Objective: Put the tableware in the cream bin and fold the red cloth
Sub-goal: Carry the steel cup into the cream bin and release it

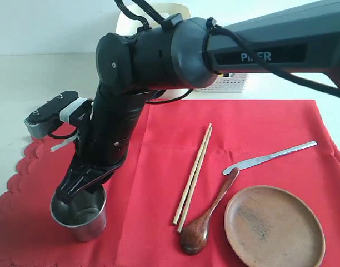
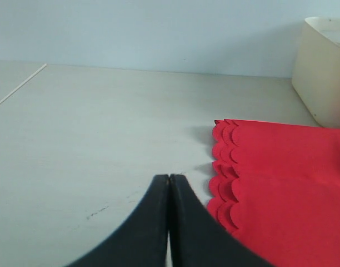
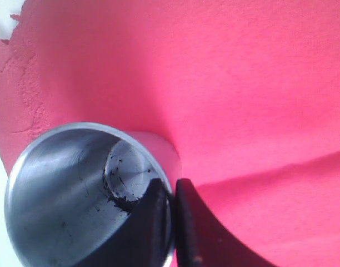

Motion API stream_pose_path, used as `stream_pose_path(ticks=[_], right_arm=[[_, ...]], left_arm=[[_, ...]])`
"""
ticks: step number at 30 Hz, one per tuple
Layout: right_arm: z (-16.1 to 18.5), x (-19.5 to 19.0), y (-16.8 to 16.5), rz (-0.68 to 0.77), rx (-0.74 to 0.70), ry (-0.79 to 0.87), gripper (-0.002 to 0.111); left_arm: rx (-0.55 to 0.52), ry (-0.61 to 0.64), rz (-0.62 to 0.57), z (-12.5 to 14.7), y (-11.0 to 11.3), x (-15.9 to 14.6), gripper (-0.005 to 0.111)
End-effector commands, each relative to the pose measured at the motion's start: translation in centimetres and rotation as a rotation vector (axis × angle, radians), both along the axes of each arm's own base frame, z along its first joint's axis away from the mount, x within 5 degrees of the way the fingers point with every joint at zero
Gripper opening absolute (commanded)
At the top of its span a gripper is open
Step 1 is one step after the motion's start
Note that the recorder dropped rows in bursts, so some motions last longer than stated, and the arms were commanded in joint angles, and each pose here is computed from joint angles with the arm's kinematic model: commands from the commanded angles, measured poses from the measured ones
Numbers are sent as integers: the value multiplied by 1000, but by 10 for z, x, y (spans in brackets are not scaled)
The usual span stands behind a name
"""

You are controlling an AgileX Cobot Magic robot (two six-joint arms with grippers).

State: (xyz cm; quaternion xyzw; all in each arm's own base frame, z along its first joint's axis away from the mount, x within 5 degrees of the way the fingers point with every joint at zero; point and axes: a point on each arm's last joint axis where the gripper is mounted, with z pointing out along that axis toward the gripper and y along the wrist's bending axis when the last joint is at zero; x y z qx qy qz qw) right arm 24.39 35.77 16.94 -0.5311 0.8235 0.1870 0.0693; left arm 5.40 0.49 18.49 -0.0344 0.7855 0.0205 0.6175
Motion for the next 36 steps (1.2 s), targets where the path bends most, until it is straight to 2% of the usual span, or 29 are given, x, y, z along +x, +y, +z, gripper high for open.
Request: stream_pose_path(ticks=[1, 8, 14, 28, 36], right_arm=[[1, -2, 1, -3, 4, 13, 0], [2, -3, 0, -17, 2, 22, 0], [23, -5, -2, -15, 37, -4, 0], [111, -11, -26, -42, 208, -137, 0], [139, 15, -54, -151, 286, -239, 0]], left_arm=[[-6, -7, -5, -1, 0, 0, 1], [-6, -7, -5, -1, 0, 0, 1], [-6, -7, -5, -1, 0, 0, 1], [-6, -7, -5, -1, 0, 0, 1], [-6, -7, -5, -1, 0, 0, 1]])
